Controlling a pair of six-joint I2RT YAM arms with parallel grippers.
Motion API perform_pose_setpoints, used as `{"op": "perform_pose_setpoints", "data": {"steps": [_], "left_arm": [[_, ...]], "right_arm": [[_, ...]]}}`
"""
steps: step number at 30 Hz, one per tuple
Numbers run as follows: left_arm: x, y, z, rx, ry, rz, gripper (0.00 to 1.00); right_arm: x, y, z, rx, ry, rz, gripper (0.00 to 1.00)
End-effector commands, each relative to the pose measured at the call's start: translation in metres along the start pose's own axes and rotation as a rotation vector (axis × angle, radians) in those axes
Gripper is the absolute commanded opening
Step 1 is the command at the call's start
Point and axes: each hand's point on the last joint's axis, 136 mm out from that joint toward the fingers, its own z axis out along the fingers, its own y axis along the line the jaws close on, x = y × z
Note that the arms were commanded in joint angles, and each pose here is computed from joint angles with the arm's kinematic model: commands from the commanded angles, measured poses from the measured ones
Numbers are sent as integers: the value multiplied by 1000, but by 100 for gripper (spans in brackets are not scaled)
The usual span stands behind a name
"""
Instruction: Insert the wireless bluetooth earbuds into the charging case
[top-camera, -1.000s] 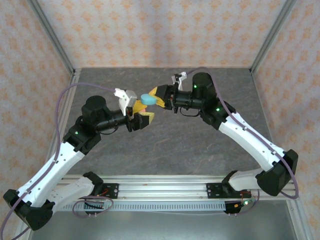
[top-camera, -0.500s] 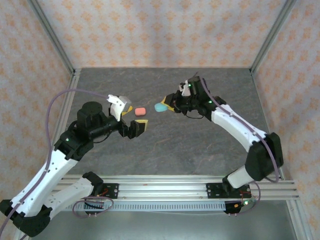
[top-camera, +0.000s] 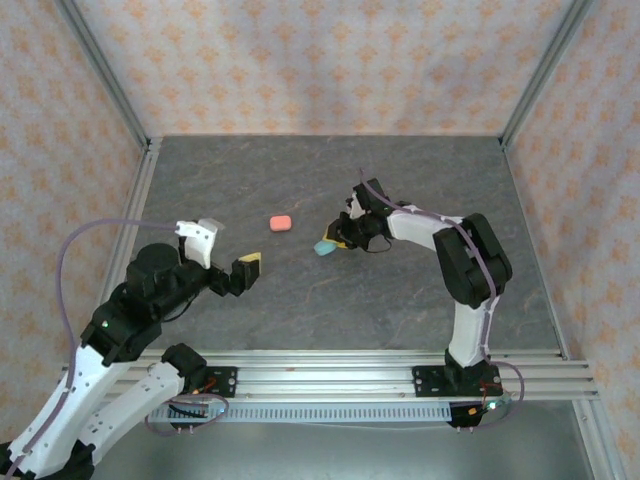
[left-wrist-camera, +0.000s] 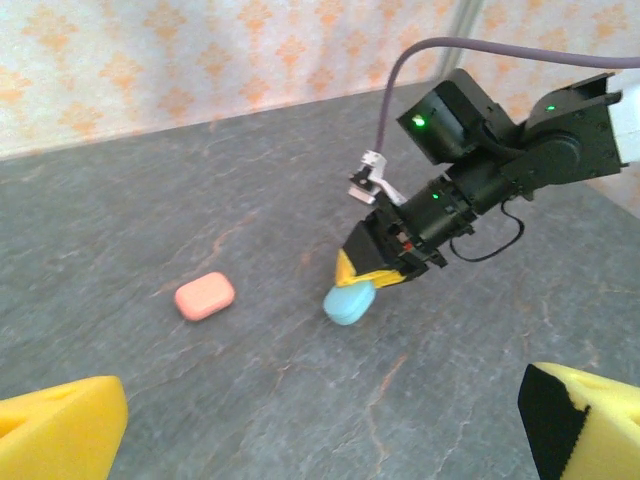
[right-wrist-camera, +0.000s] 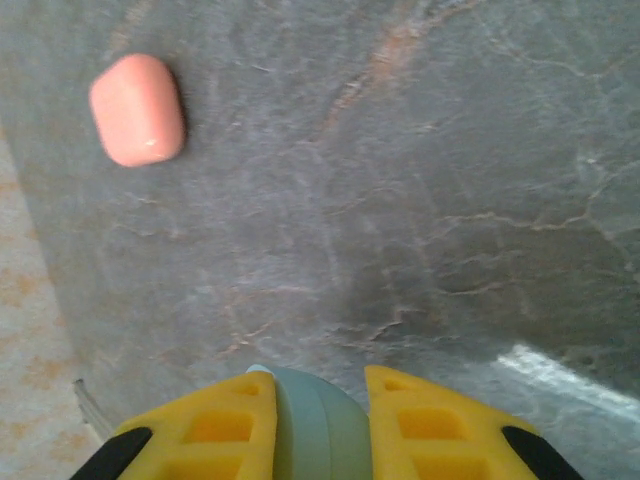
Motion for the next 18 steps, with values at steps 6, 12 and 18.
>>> {"op": "perform_pose_setpoints", "data": {"steps": [6,12,18], "left_arm": [[29,29,-8,-153,23,-43,100],[32,36,-4,-194,45,-22,100],[28,40,4,-220,50,8,100]], "right_arm": [[-4,-23,11,67,5,-100,14],[0,-32,14,92,21,-116,29],[-9,-17,-9,107,-33,-155,51]]}}
